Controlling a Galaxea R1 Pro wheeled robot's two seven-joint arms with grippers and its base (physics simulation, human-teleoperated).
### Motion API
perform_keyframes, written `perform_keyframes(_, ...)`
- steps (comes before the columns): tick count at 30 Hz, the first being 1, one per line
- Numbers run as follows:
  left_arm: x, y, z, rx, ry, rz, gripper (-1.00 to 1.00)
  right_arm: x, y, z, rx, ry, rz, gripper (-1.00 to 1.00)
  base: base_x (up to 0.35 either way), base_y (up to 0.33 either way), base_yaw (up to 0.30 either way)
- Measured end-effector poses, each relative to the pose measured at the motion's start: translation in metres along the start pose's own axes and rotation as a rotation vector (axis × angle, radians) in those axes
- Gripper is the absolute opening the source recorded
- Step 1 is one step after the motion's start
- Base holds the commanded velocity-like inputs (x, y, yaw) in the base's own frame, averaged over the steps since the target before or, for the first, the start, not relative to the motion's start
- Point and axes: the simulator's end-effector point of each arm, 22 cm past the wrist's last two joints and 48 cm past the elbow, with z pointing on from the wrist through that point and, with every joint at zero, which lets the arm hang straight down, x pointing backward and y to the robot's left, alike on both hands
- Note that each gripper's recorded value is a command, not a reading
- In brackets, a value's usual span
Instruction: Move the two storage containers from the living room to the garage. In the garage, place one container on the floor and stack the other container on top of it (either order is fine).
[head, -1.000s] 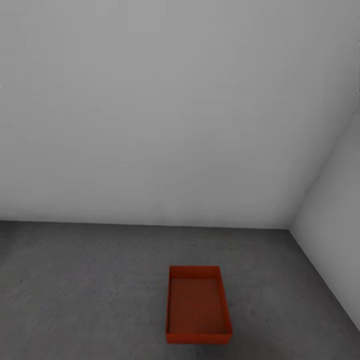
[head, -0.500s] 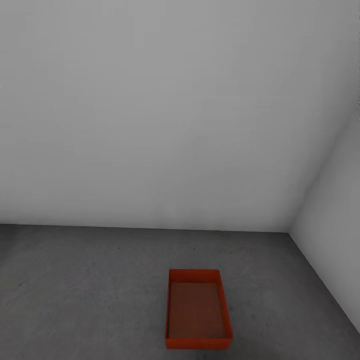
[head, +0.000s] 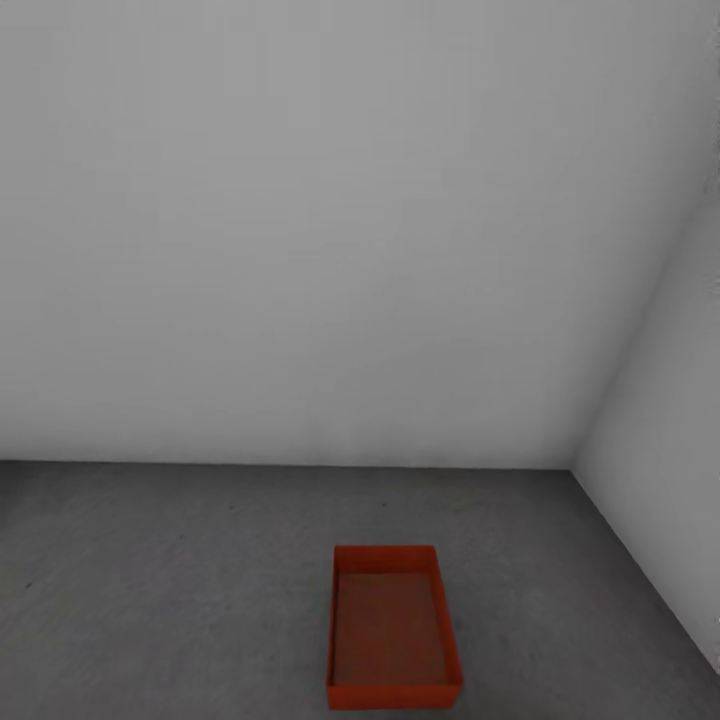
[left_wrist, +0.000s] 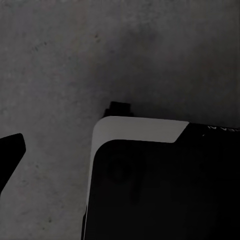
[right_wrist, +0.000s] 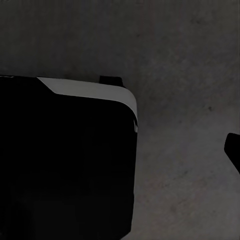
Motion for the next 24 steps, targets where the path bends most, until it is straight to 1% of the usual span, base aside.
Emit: perform_keyframes(24, -0.015, -0.002, -0.005, 0.005, -0.038, -0.003, 1.00, -0.015, -0.002, -0.001, 0.004, -0.037, 0.005, 1.00, 0.000, 0.000, -0.073)
